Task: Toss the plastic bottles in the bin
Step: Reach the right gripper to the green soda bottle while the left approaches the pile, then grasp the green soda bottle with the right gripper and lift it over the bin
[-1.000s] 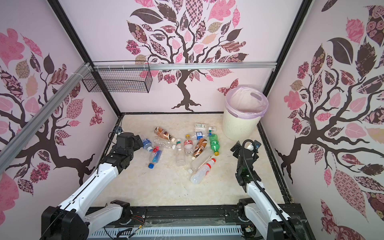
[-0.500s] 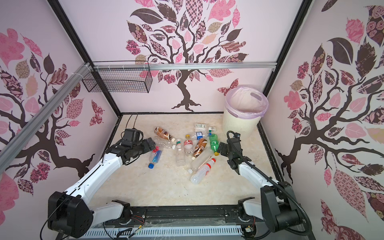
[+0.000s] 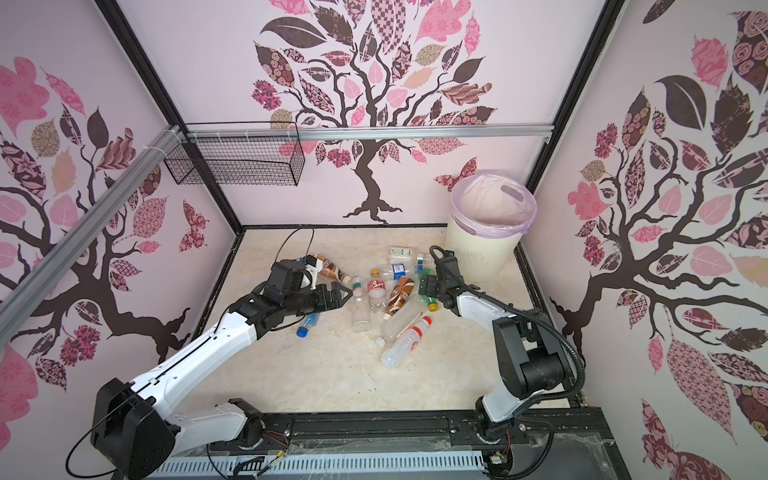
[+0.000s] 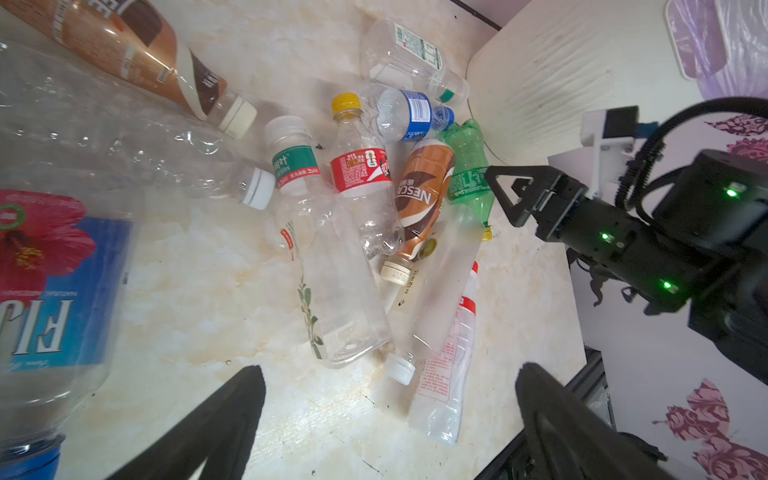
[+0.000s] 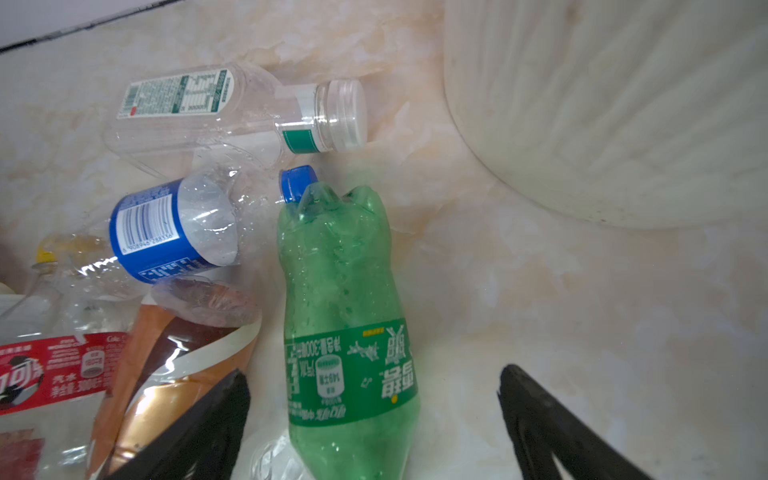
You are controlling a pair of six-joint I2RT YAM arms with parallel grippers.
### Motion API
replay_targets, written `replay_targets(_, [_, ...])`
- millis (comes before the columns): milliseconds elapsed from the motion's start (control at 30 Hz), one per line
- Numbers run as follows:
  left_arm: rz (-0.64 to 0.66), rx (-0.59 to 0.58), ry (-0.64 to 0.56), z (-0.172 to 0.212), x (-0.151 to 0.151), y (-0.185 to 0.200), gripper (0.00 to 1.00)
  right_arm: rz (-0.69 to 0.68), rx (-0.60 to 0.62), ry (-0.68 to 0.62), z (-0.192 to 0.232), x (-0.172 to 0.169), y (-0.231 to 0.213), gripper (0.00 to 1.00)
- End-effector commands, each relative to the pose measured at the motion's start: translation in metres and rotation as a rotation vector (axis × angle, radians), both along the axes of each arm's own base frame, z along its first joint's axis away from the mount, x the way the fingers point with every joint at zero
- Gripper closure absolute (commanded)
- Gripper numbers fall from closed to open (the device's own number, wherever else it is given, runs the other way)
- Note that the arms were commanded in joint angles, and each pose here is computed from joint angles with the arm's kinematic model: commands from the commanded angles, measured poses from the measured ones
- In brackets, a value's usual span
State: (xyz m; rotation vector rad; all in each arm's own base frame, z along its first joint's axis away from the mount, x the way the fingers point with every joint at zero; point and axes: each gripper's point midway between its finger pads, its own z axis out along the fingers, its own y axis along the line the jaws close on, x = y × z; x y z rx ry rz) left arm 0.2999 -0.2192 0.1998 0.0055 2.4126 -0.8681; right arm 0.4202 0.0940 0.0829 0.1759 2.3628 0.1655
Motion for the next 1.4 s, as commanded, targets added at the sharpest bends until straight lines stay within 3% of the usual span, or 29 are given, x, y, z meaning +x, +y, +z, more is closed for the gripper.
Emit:
replay_targets(0, [-0.035,-0.065,-0.052,0.026,0.007,-0.013,0.02,0.035,-0.048,0.062,-0.015,0.006,0.005,0.08])
replay_targets(400, [-0.067,-0.095,-0.040,0.023,0.010,-0.024,0.02,0.066,-0.081,0.141,-0.042,0.031,0.014,0.13])
replay_targets(533, [-0.065,-0.098,-0.044,0.026,0.015,-0.026,0.02,0.058,-0.102,0.174,-0.048,0.034,0.012,0.19])
replay_targets(767, [-0.042,-0.101,-0.077,0.035,0.022,-0.025,0.02,0.057,-0.105,0.160,-0.041,0.032,0.011,0.37])
replay_targets(900, [-0.027,-0.091,-0.076,0.038,0.027,-0.024,0.02,0.046,-0.108,0.126,-0.023,0.032,0.008,0.46])
replay_targets(1133, [0.002,-0.111,-0.138,0.065,0.037,-0.026,0.02,0.038,-0.085,0.046,0.029,0.027,0.007,0.46])
replay_targets(1367, [-0.002,-0.129,-0.254,0.109,0.048,-0.035,0.02,0.050,-0.017,-0.139,0.132,0.019,0.011,0.47])
